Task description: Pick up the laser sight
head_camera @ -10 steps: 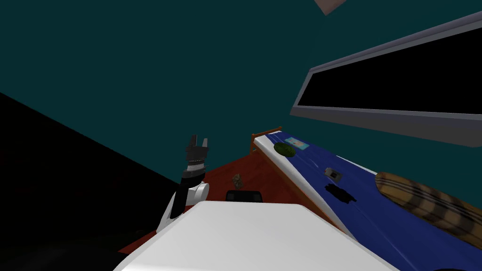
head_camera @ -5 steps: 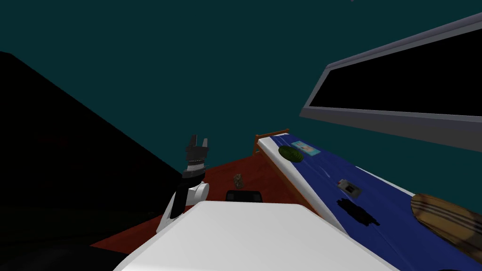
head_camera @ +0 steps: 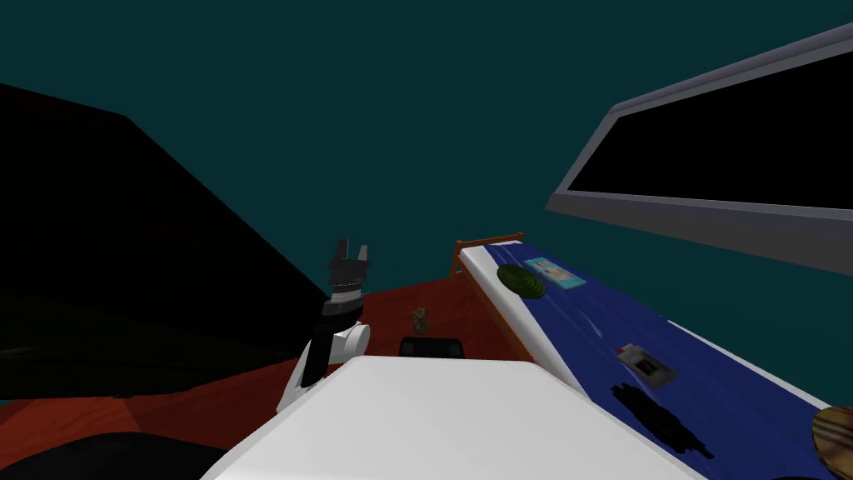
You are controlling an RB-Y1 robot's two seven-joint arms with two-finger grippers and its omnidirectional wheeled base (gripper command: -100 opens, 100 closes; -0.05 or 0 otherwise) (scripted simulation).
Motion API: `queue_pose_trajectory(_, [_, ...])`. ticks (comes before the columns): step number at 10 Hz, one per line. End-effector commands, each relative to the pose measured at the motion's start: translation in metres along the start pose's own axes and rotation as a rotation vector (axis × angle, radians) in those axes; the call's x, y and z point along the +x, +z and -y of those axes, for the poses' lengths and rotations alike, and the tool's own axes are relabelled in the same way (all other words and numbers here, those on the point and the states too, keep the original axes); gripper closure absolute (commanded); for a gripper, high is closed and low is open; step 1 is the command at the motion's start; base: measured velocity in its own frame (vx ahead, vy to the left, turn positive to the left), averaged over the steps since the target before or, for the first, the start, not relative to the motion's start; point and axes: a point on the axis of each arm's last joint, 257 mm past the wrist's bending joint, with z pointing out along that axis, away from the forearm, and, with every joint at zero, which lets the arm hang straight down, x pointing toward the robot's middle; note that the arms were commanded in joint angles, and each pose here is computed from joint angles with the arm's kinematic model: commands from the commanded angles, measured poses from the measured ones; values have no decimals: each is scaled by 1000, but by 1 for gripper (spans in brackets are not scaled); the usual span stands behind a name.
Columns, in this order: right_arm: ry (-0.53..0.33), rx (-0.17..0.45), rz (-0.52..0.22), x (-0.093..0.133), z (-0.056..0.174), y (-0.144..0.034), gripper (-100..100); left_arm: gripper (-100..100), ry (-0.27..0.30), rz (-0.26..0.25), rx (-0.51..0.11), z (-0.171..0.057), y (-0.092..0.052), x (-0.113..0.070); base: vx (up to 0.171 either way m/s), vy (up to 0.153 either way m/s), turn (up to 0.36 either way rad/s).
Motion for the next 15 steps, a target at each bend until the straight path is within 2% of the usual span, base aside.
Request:
queue_pose_trajectory(1, [-33,48,-13,-1,23,-1,-100,0,0,0,0,0,0,0,30,-187,237])
queue_pose_trajectory(4, [-66,104,-13,-7,48,-1,-100,0,0,0,0,0,0,0,-23,-229,206])
queue_pose_trajectory(5, [-68,108,-8,-9,48,1,-100,0,0,0,0,0,0,0,27,-192,163])
queue_pose_trajectory(6, [-60,92,7,-12,37,8,-100,0,0,0,0,0,0,0,8,-180,142])
queue_pose_trajectory(7, [-63,98,-1,-11,42,5,-100,0,0,0,0,0,0,0,-1,-84,36])
queue_pose_trajectory(8, [-63,98,1,-11,41,5,0,0,0,0,0,0,0,0,1,-17,-1])
queue_pose_trajectory(9, [-55,101,-1,-5,38,10,-100,0,0,0,0,0,0,0,8,-17,68])
queue_pose_trajectory(12, [-36,104,-7,8,27,23,-100,0,0,0,0,0,0,0,15,-21,75])
queue_pose_trajectory(13, [-39,104,-5,6,29,20,-100,0,0,0,0,0,0,0,8,-9,8])
queue_pose_trajectory(14, [-39,104,-6,7,29,21,100,0,0,0,0,0,0,0,0,0,0])
queue_pose_trajectory(15, [-39,104,-6,7,28,21,100,0,0,0,0,0,0,0,0,0,0])
